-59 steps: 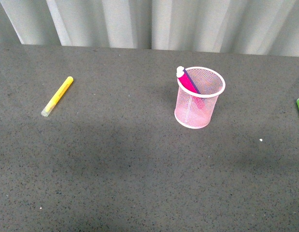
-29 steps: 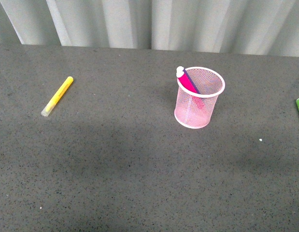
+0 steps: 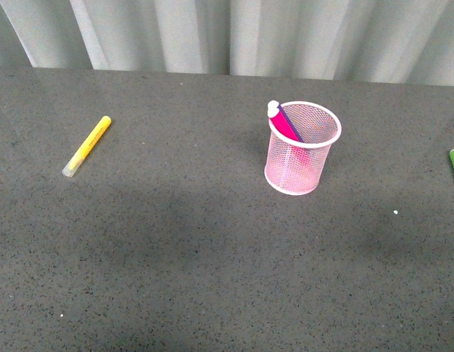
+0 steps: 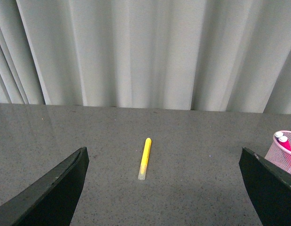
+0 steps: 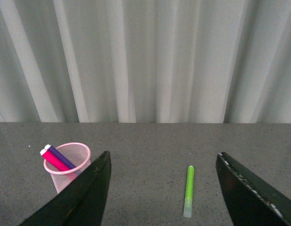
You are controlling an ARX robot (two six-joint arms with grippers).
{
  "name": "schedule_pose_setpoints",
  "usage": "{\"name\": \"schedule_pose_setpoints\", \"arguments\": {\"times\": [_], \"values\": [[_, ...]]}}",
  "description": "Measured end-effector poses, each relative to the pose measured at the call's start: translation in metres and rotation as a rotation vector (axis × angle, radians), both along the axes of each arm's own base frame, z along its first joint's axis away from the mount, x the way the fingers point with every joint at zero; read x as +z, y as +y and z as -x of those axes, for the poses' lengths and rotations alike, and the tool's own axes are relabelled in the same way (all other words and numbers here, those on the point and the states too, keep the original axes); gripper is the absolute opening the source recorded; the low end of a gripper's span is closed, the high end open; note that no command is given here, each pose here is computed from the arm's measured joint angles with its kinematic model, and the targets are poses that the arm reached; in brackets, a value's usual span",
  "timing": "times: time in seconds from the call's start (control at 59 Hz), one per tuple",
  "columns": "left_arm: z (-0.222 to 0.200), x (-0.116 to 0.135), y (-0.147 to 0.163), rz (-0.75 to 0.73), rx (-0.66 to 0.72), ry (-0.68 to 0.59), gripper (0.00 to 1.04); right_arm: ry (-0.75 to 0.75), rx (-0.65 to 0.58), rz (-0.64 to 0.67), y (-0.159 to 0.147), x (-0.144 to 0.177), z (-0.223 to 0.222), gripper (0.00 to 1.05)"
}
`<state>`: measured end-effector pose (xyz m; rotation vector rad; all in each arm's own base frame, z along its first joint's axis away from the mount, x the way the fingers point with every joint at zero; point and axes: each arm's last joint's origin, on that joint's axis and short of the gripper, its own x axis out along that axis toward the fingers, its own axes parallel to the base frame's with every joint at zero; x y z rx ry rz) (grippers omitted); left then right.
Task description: Insert purple and pink pens into pink cup
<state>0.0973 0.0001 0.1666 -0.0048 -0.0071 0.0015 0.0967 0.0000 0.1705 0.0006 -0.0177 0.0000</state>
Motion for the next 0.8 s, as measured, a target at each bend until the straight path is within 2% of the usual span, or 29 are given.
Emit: {"name": "schedule_pose_setpoints", "arguments": {"times": [0.119,0.187,0.254,0.797], "values": [[0.0,0.0,0.0,0.0,0.0,0.0,0.98,0.0,0.0,0.0,0.0,0.0,0.0,0.91],[0.0,0.0,0.0,0.0,0.0,0.0,0.98,0.0,0.0,-0.001,0.0,0.0,0.0,1.0],[0.0,0.0,0.0,0.0,0.0,0.0,0.98,0.0,0.0,-0.001,0.0,0.0,0.0,0.97],[0.0,0.0,0.0,0.0,0.0,0.0,0.98,0.0,0.0,-0.001,0.0,0.0,0.0,0.98]]}}
